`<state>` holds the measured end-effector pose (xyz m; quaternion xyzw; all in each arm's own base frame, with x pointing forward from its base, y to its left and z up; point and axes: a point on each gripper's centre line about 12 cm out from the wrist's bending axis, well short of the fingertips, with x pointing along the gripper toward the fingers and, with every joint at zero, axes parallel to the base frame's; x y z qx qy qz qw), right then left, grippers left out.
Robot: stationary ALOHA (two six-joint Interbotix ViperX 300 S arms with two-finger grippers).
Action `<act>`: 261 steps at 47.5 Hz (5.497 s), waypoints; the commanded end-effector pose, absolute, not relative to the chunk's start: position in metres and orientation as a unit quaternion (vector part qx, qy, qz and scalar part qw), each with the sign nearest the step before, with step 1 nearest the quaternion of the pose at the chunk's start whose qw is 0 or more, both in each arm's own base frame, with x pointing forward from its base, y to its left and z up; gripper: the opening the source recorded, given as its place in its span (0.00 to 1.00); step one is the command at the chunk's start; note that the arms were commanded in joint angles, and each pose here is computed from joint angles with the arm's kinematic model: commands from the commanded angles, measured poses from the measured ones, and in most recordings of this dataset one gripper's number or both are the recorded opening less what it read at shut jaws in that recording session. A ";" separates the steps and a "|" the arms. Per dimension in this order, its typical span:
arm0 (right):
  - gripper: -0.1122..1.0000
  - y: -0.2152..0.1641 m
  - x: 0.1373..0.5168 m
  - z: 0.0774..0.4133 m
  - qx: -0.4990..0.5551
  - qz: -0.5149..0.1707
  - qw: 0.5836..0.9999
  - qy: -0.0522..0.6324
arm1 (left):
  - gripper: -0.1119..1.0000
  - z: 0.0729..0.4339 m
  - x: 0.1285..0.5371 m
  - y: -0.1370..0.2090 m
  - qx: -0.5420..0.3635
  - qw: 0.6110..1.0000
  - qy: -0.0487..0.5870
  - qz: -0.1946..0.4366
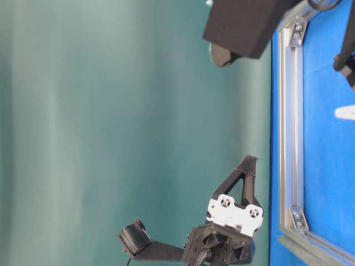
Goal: Insert the wire through the string loop located in the center.
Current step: 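Close the right gripper on the cable just behind the USB plug, then lift the cable and carry it toward the white zip-tie loop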
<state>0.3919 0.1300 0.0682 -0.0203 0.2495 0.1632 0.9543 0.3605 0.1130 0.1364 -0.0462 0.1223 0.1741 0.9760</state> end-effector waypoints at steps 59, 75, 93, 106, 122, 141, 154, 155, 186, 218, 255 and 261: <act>0.08 0.133 0.388 0.152 -0.019 0.166 0.963 0.213 | 0.10 0.150 0.361 0.114 -0.042 0.978 0.103 0.174; 0.08 0.138 0.387 0.171 -0.023 0.169 0.960 0.223 | 0.10 0.150 0.361 0.114 -0.042 0.978 0.103 0.174; 0.08 0.139 0.387 0.175 -0.024 0.171 0.959 0.224 | 0.10 0.150 0.362 0.114 -0.041 0.979 0.103 0.174; 0.08 0.139 0.387 0.175 -0.024 0.171 0.959 0.224 | 0.10 0.151 0.362 0.114 -0.048 0.978 0.100 0.174; 0.08 0.139 0.387 0.175 -0.023 0.171 0.959 0.224 | 0.10 0.150 0.362 0.114 -0.062 0.977 0.099 0.176; 0.08 0.139 0.386 0.174 -0.024 0.171 0.959 0.225 | 0.10 0.150 0.362 0.114 -0.062 0.978 0.099 0.176; 0.08 0.139 0.386 0.174 -0.024 0.171 0.959 0.225 | 0.10 0.150 0.362 0.114 -0.062 0.978 0.099 0.176; 0.08 0.139 0.386 0.174 -0.024 0.171 0.959 0.225 | 0.10 0.150 0.362 0.114 -0.061 0.978 0.099 0.175; 0.08 0.139 0.386 0.173 -0.024 0.171 0.959 0.226 | 0.10 0.150 0.362 0.114 -0.062 0.977 0.099 0.176; 0.08 0.105 0.297 0.167 0.005 0.151 0.956 0.252 | 0.10 0.151 0.362 0.115 -0.061 0.978 0.096 0.176; 0.08 0.073 0.288 0.159 0.027 0.101 0.959 0.265 | 0.10 0.150 0.362 0.114 -0.061 0.978 0.097 0.176; 0.08 0.056 0.290 0.154 0.034 0.072 0.959 0.272 | 0.10 0.150 0.362 0.114 -0.061 0.978 0.097 0.176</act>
